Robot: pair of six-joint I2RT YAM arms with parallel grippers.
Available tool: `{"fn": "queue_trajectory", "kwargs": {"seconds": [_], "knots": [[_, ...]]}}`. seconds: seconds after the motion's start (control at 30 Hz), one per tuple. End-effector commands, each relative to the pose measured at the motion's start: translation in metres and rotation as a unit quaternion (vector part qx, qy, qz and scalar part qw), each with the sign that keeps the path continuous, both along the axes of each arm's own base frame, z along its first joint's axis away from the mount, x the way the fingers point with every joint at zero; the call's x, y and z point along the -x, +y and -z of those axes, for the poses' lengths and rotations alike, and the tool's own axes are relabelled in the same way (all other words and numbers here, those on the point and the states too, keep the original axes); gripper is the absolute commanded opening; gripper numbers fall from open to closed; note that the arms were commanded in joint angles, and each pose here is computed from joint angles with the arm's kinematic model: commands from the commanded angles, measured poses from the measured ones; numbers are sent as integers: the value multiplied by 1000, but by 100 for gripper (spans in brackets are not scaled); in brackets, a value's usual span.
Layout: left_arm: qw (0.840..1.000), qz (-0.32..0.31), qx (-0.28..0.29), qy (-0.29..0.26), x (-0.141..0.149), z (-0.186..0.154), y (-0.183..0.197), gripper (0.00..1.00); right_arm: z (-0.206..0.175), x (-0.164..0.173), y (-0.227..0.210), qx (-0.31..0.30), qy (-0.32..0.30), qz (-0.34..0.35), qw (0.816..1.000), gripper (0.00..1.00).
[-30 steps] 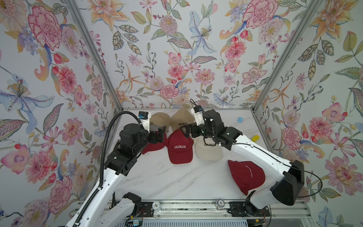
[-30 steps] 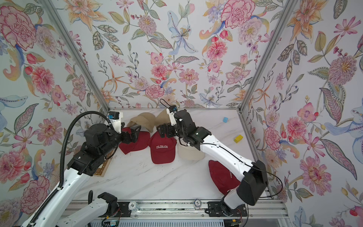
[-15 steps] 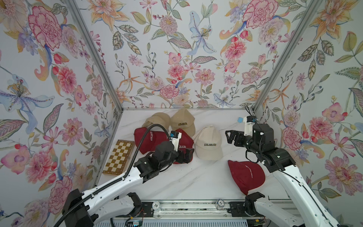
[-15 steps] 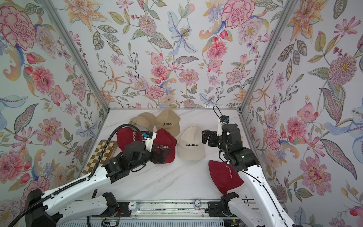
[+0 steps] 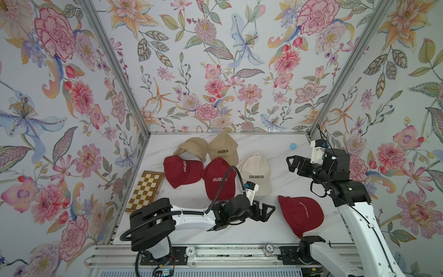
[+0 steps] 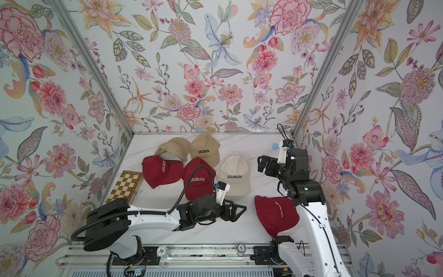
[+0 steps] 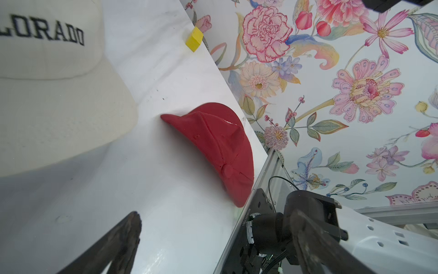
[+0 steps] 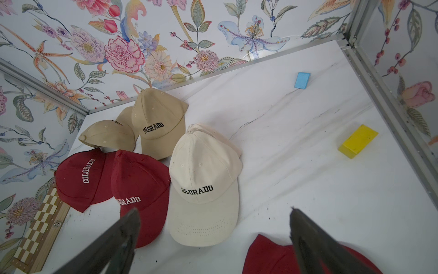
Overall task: Stack the baseball caps by color
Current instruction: Pick up the baseball cap from the center of the board.
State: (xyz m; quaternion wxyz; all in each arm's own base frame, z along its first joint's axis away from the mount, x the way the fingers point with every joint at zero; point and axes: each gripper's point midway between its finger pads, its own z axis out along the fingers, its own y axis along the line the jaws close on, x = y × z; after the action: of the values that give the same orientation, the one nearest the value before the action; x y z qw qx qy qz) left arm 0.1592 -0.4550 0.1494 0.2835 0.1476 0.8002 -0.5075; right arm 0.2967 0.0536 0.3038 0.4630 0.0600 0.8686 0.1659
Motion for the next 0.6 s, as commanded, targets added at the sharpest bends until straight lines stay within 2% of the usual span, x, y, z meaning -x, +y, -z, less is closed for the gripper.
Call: {"fn": "queue_trajectory", "kwargs": {"seconds": [0.0,0.2,0.57], "knots": [[994,34,103,23,9,-35,-34,100,-10,5,3,-5,-11,-20,1000,99],[988,63,130,60,23,-20,-64,100,-3,13,2,-8,-12,-22,1000,99],[988,80,99,89,32,14,-91,96,-4,16,1,-17,-22,-23,999,99]]}}
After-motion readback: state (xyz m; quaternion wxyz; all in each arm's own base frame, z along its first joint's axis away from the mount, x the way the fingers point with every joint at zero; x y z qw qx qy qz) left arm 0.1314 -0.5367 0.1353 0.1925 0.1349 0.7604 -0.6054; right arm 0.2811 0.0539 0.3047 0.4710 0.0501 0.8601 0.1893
